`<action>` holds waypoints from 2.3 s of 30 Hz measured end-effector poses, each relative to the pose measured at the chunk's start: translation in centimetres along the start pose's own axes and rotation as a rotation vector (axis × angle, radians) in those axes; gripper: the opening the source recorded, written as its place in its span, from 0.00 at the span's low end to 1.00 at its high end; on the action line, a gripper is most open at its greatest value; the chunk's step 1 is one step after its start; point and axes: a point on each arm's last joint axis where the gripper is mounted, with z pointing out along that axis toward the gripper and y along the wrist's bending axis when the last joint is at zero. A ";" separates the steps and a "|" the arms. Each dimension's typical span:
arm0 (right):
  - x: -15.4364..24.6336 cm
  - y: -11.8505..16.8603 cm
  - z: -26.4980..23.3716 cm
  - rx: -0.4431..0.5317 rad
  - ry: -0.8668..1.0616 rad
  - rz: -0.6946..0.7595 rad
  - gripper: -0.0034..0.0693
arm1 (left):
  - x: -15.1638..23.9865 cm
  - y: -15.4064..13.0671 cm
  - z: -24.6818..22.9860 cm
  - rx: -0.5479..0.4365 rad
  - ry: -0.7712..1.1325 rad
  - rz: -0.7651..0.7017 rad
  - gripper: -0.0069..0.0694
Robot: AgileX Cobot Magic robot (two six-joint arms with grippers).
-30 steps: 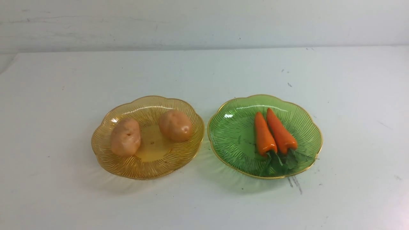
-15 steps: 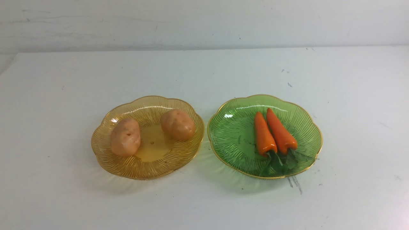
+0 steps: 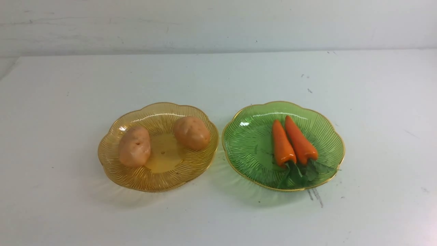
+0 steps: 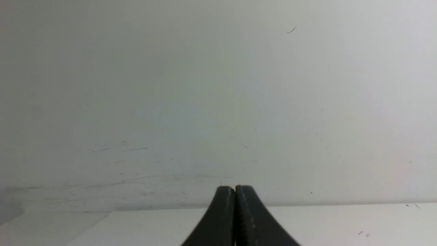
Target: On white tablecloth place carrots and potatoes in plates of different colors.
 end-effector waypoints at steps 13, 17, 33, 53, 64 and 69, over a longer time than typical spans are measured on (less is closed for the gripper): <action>0.1 0.0 0.0 0.000 0.008 0.000 0.03 | 8.0 0.5 3.0 -0.107 0.170 0.015 0.09; 0.1 0.0 0.0 0.001 0.012 0.000 0.03 | 8.7 0.5 3.1 -0.106 0.196 0.016 0.09; 0.4 0.0 0.0 0.002 0.046 0.000 0.03 | 8.8 0.5 3.1 -0.106 0.196 0.015 0.09; 0.4 -0.1 0.0 0.008 0.040 -0.125 0.03 | 8.8 0.5 3.1 -0.105 0.196 0.014 0.09; 1.1 -0.6 0.7 0.039 0.086 -0.347 0.03 | 8.8 0.5 3.1 -0.105 0.196 0.014 0.09; 1.5 -0.8 0.3 0.058 0.091 -0.352 0.03 | 8.8 0.5 3.1 -0.105 0.196 0.014 0.09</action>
